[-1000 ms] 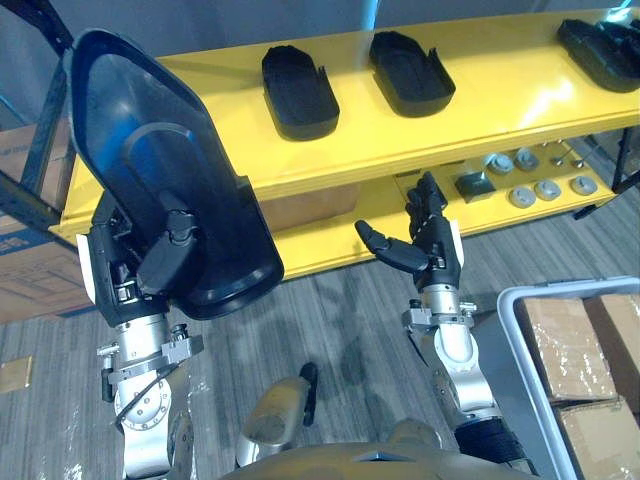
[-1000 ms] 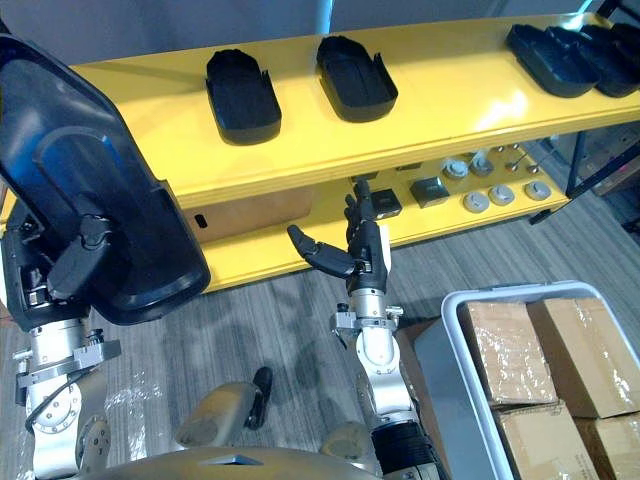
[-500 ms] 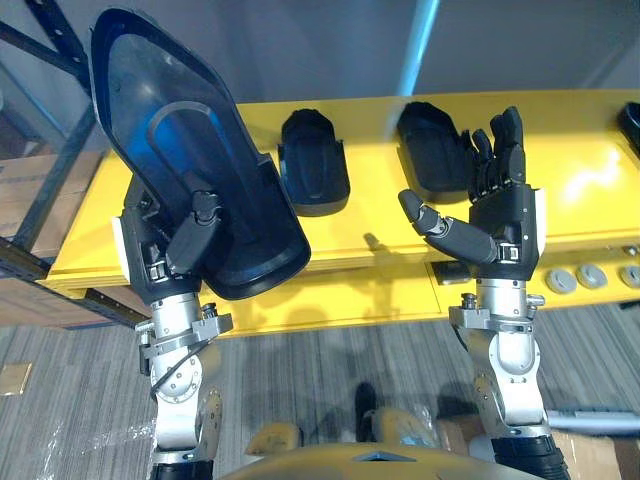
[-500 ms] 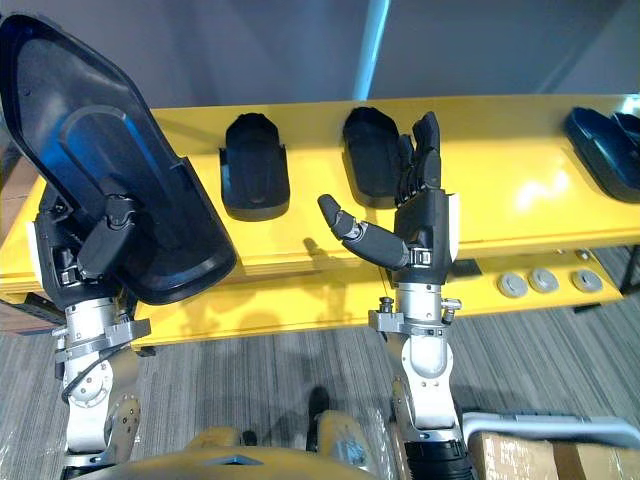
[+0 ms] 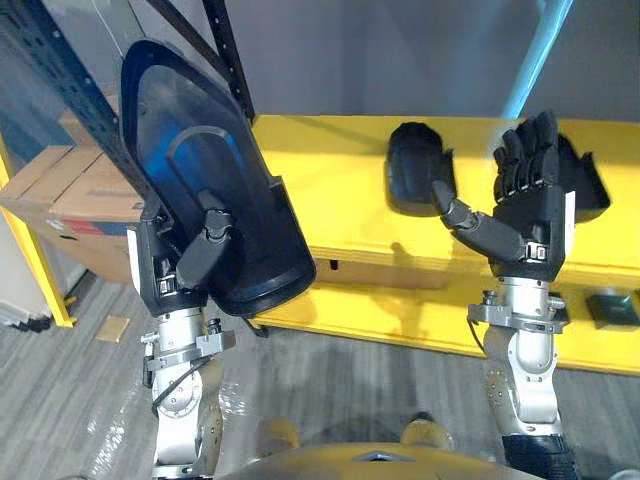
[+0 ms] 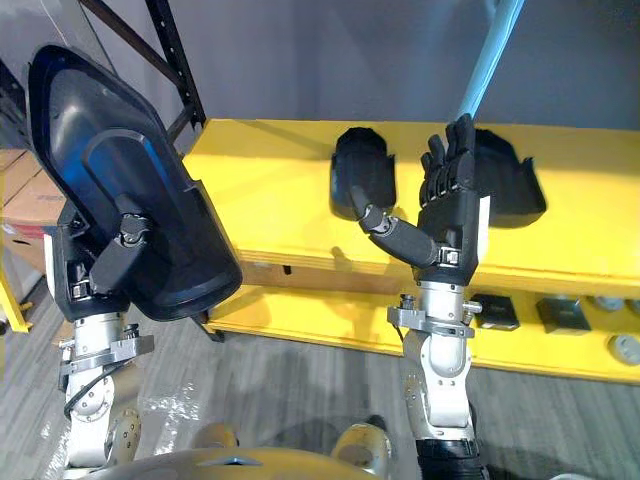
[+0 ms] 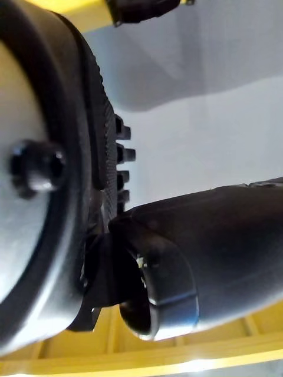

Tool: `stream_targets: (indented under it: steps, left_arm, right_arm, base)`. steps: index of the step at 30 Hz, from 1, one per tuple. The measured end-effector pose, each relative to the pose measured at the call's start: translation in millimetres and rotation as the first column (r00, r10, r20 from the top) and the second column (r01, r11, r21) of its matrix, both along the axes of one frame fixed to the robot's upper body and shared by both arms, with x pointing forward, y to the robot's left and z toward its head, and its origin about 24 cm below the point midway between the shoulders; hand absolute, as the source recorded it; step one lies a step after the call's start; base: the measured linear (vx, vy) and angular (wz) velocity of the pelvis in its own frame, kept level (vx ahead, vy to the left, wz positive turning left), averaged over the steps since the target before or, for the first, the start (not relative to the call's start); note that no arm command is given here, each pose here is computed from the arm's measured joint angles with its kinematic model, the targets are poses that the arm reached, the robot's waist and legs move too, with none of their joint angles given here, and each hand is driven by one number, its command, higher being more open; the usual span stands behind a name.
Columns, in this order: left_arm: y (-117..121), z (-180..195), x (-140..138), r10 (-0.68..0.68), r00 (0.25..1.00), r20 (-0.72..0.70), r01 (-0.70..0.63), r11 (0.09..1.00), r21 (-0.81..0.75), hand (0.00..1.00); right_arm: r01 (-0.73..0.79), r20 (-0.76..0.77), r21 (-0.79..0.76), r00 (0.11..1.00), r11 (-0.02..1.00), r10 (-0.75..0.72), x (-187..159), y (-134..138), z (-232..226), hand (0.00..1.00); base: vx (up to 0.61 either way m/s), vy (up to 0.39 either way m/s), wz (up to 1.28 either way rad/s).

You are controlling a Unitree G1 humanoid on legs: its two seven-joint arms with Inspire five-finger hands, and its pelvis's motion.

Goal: Walk over and take three plastic housings, then place them on the shelf

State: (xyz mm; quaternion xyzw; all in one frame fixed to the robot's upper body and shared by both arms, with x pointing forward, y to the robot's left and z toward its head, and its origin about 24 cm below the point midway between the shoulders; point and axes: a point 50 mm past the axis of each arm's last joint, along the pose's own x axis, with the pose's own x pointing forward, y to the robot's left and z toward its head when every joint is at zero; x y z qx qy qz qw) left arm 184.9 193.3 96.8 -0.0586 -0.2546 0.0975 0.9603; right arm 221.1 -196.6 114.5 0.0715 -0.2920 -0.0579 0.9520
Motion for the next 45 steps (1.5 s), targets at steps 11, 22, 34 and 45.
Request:
stream_targets:
  steps: [11, 22, 34, 45]
  left_arm:
    - [-13.6, 23.1, 37.9, -0.258, 0.966, -0.015, 0.256, 0.948, 0.189, 0.0]
    - [-20.8, 7.1, 58.3, -0.129, 0.985, -0.118, 0.144, 0.98, 0.134, 0.0]
    - [22.3, 53.7, 99.1, 0.149, 0.989, 0.023, -0.145, 0.983, -0.116, 0.0]
    - [44.3, 67.9, 146.0, 0.17, 0.98, -0.107, -0.182, 0.976, -0.12, 0.0]
  right_arm:
    - [0.029, -0.168, 0.167, 0.986, 0.986, -0.001, -11.5, 20.8, -41.2, 1.0]
    - [0.011, -0.068, -0.084, 0.998, 0.996, -0.017, -8.6, 7.4, -4.4, 1.0]
    - [-0.066, 0.009, -0.112, 0.998, 0.991, 0.068, -21.2, 17.8, 15.1, 1.0]
    - [-0.181, 0.083, -0.149, 0.977, 0.972, 0.195, -29.2, 38.0, 32.3, 1.0]
  base:
    - [0.05, 0.246, -0.18]
    - [0.0, -0.042, -0.13]
    - [-0.07, 0.009, -0.23]
    - [-0.02, 0.009, -0.13]
